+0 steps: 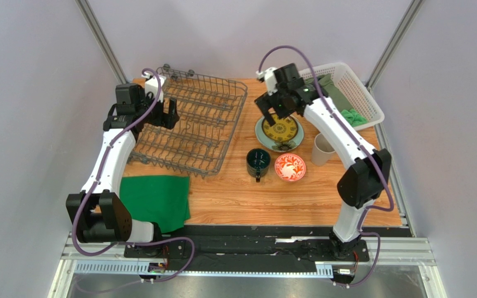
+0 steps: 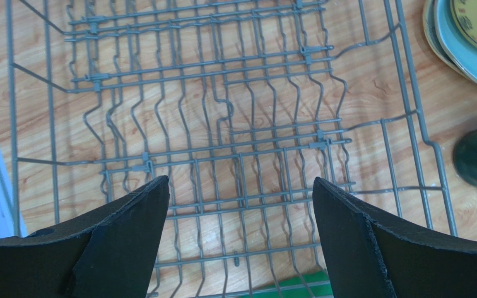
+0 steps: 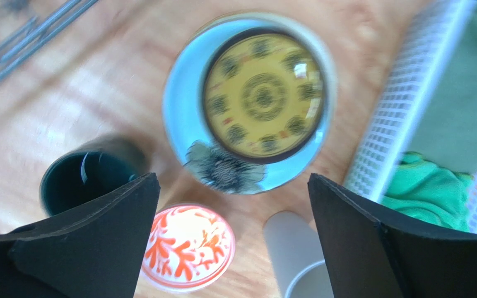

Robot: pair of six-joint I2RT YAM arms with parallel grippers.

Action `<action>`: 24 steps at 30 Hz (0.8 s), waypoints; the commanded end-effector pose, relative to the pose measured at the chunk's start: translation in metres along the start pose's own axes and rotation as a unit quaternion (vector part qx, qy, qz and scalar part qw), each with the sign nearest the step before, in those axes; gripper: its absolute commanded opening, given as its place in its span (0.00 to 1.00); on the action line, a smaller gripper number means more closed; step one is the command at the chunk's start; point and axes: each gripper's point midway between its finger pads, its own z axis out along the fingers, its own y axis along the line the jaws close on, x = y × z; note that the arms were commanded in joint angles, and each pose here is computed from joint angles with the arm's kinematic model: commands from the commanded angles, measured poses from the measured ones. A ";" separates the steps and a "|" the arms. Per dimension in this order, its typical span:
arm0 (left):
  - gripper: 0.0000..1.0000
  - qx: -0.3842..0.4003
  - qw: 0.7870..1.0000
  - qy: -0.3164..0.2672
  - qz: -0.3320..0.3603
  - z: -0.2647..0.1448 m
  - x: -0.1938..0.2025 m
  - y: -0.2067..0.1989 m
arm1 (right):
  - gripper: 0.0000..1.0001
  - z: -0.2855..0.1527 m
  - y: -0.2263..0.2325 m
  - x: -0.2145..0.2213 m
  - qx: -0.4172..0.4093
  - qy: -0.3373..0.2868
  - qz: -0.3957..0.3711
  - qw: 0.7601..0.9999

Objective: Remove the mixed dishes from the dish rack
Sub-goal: Reset both arms

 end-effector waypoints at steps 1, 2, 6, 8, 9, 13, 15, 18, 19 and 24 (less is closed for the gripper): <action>0.94 -0.043 0.998 -0.050 0.001 -0.009 -0.025 0.011 | 0.98 -0.034 -0.063 -0.034 0.066 -0.126 0.103 0.985; 0.94 -0.051 0.997 -0.049 0.001 -0.008 -0.024 0.014 | 0.98 -0.037 -0.081 -0.030 0.077 -0.137 0.125 0.980; 0.94 -0.068 0.996 -0.062 -0.001 -0.006 -0.029 0.021 | 0.99 -0.056 -0.134 -0.030 0.115 -0.210 0.209 0.948; 0.94 -0.072 0.995 -0.067 -0.002 -0.006 -0.030 0.022 | 0.99 -0.063 -0.163 -0.014 0.133 -0.226 0.270 0.927; 0.94 -0.076 0.995 -0.072 0.000 -0.007 -0.033 0.024 | 0.99 -0.069 -0.174 -0.013 0.144 -0.238 0.282 0.918; 0.94 -0.084 0.992 -0.094 0.006 -0.010 -0.045 0.026 | 0.99 -0.091 -0.207 0.003 0.235 -0.254 0.282 0.895; 0.94 -0.097 0.989 -0.109 0.007 -0.013 -0.053 0.031 | 0.99 -0.104 -0.215 0.011 0.269 -0.265 0.286 0.881; 0.95 -0.116 0.985 -0.127 0.009 -0.017 -0.063 0.037 | 0.99 -0.126 -0.215 0.008 0.280 -0.300 0.284 0.867; 0.95 -0.120 0.984 -0.132 0.009 -0.020 -0.066 0.038 | 0.99 -0.122 -0.211 0.013 0.278 -0.300 0.284 0.867; 0.95 -0.136 0.978 -0.159 0.005 -0.029 -0.079 0.042 | 0.99 -0.154 -0.217 0.013 0.314 -0.346 0.291 0.835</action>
